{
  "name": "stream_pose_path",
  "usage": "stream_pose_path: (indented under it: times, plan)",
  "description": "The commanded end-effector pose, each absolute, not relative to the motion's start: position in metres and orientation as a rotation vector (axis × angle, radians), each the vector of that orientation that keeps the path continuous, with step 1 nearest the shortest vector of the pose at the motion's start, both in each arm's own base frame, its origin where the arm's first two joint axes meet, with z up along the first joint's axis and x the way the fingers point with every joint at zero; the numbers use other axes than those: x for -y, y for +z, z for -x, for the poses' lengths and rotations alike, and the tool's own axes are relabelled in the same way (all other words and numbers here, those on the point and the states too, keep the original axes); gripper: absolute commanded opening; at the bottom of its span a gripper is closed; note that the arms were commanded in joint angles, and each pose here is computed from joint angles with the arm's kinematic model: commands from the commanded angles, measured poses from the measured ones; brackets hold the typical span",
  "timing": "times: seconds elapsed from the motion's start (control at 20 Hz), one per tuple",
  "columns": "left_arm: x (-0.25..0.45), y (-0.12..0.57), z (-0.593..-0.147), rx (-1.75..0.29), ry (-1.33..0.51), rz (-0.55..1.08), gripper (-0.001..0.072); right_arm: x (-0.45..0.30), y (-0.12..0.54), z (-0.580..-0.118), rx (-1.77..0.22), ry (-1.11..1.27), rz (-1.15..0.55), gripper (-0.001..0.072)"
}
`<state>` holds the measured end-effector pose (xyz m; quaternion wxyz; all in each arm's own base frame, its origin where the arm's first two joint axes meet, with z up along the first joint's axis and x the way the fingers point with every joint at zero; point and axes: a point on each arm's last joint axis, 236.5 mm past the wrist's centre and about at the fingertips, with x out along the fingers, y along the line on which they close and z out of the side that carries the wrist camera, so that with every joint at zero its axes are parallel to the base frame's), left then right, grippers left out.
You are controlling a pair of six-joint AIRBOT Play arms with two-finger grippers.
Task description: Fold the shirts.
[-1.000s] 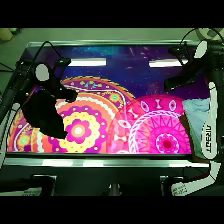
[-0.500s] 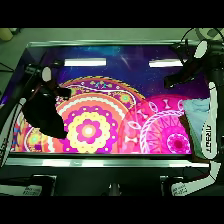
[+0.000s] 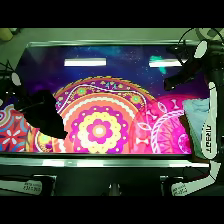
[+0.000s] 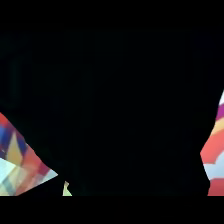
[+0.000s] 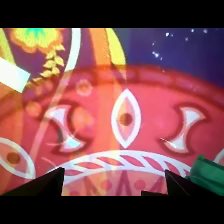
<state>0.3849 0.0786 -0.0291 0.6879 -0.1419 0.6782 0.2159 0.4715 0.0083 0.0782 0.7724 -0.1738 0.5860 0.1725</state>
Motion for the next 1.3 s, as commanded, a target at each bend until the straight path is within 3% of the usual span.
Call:
stream_pose_path:
  times: [0.0,0.05,0.1,0.15,0.2,0.25,0.35,0.45,0.65,0.8,0.95,1.1,1.15,1.2,1.25]
  plan:
    - [-0.079,-0.062,-0.366,-1.567,0.494,0.369,0.0703,-0.009,0.077,-0.466,-1.29,0.394,0.388,0.0672]
    - [-0.073,-0.068,-0.366,-1.568,0.47,0.387,0.0616,-0.009,0.077,-0.466,-1.289,0.394,0.388,0.0672]
    - [-0.066,-0.071,-0.367,-1.573,0.431,0.394,0.0408,-0.009,0.077,-0.466,-1.289,0.394,0.388,0.0671]
    - [-0.062,-0.072,-0.367,-1.575,0.402,0.39,0.0292,-0.009,0.077,-0.466,-1.291,0.394,0.388,0.067]
    - [-0.062,-0.073,-0.369,-1.57,0.399,0.391,0.018,-0.009,0.077,-0.463,-1.3,0.397,0.387,0.0648]
    - [-0.063,-0.072,-0.369,-1.568,0.399,0.391,0.0018,-0.009,0.078,-0.461,-1.305,0.398,0.387,0.0584]
    - [-0.055,-0.063,-0.379,-1.537,0.319,0.368,0.0022,-0.009,0.088,-0.461,-1.278,0.391,0.391,0.0561]
    - [-0.016,-0.024,-0.413,-1.401,0.07,0.326,0.0022,-0.008,0.112,-0.464,-1.2,0.368,0.404,0.0561]
    - [0.138,0.122,-0.454,-0.904,-0.401,0.323,0.0022,0.012,0.178,-0.465,-1.015,0.241,0.484,0.0557]
    - [0.257,0.146,-0.419,-0.834,-0.629,0.259,0.0022,0.026,0.22,-0.45,-0.931,0.163,0.522,0.0557]
    - [0.364,0.093,-0.36,-0.939,-0.799,0.192,0.0023,0.028,0.244,-0.429,-0.903,0.141,0.528,0.0556]
    - [0.42,0.027,-0.315,-1.097,-0.844,0.161,0.0025,0.028,0.246,-0.414,-0.933,0.148,0.522,0.0552]
    - [0.425,0.011,-0.307,-1.146,-0.831,0.167,0.0177,0.028,0.242,-0.412,-0.951,0.153,0.52,0.0552]
    - [0.424,0.005,-0.304,-1.178,-0.825,0.165,0.0505,0.028,0.239,-0.412,-0.963,0.156,0.517,0.0552]
    - [0.414,0.006,-0.307,-1.196,-0.814,0.15,0.0646,0.026,0.234,-0.413,-0.979,0.159,0.5,0.055]
